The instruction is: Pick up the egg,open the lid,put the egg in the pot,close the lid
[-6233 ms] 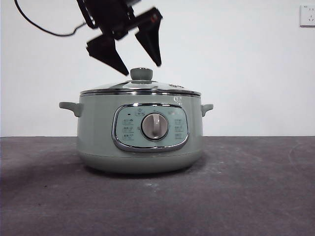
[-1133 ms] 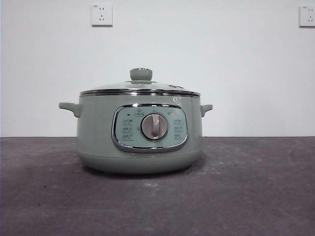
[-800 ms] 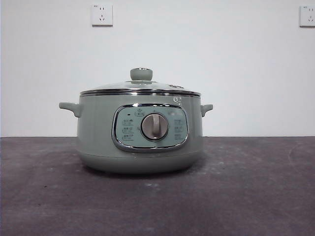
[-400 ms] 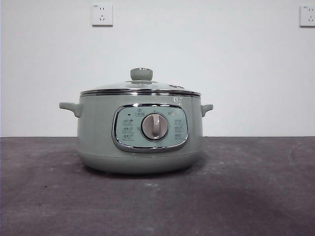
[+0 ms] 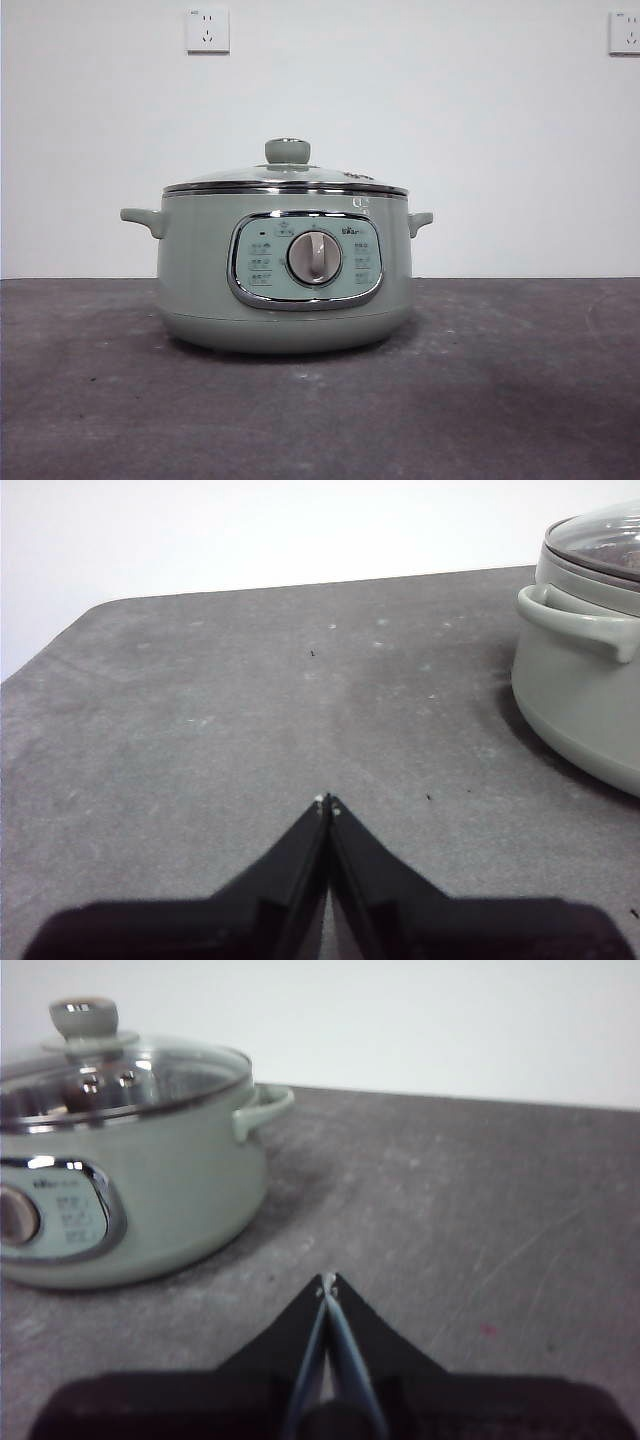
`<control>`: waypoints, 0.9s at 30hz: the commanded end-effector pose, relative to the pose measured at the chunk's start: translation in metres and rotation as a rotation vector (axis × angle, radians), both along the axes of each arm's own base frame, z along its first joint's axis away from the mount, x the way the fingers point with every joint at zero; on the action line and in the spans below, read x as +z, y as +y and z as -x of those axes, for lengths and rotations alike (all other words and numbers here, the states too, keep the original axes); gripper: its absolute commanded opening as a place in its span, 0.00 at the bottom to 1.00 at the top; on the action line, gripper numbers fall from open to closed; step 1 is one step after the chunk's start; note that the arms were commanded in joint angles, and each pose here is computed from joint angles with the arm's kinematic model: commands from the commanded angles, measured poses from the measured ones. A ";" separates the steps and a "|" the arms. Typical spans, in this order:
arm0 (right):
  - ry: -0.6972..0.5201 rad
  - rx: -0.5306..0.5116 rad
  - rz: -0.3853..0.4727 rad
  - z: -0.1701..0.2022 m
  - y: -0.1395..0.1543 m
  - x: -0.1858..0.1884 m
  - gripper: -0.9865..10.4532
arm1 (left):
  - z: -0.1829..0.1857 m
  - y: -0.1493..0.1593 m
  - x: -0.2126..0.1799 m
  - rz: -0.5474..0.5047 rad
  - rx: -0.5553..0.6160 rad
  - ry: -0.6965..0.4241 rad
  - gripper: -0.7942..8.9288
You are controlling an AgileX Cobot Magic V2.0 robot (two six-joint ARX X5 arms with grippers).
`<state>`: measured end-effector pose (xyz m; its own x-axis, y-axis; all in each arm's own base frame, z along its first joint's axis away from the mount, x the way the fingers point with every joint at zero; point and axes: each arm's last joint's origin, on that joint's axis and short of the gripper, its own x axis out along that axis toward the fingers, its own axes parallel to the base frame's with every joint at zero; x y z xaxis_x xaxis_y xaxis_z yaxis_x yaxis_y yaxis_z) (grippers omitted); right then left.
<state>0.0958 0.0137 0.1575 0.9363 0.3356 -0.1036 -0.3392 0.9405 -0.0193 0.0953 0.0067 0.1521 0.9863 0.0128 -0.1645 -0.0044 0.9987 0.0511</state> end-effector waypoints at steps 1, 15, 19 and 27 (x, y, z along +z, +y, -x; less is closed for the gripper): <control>0.026 -0.009 -0.019 0.001 0.000 -0.005 0.09 | -0.001 0.000 -0.005 0.011 0.006 0.010 0.08; 0.071 -0.012 -0.062 0.001 0.000 -0.007 0.09 | -0.001 0.000 -0.005 0.011 0.006 0.010 0.08; 0.071 -0.012 -0.062 0.001 0.000 -0.007 0.09 | -0.001 0.000 -0.005 0.011 0.006 0.010 0.08; 0.071 -0.012 -0.062 0.001 0.000 -0.007 0.09 | -0.001 0.000 -0.005 0.011 0.006 0.010 0.08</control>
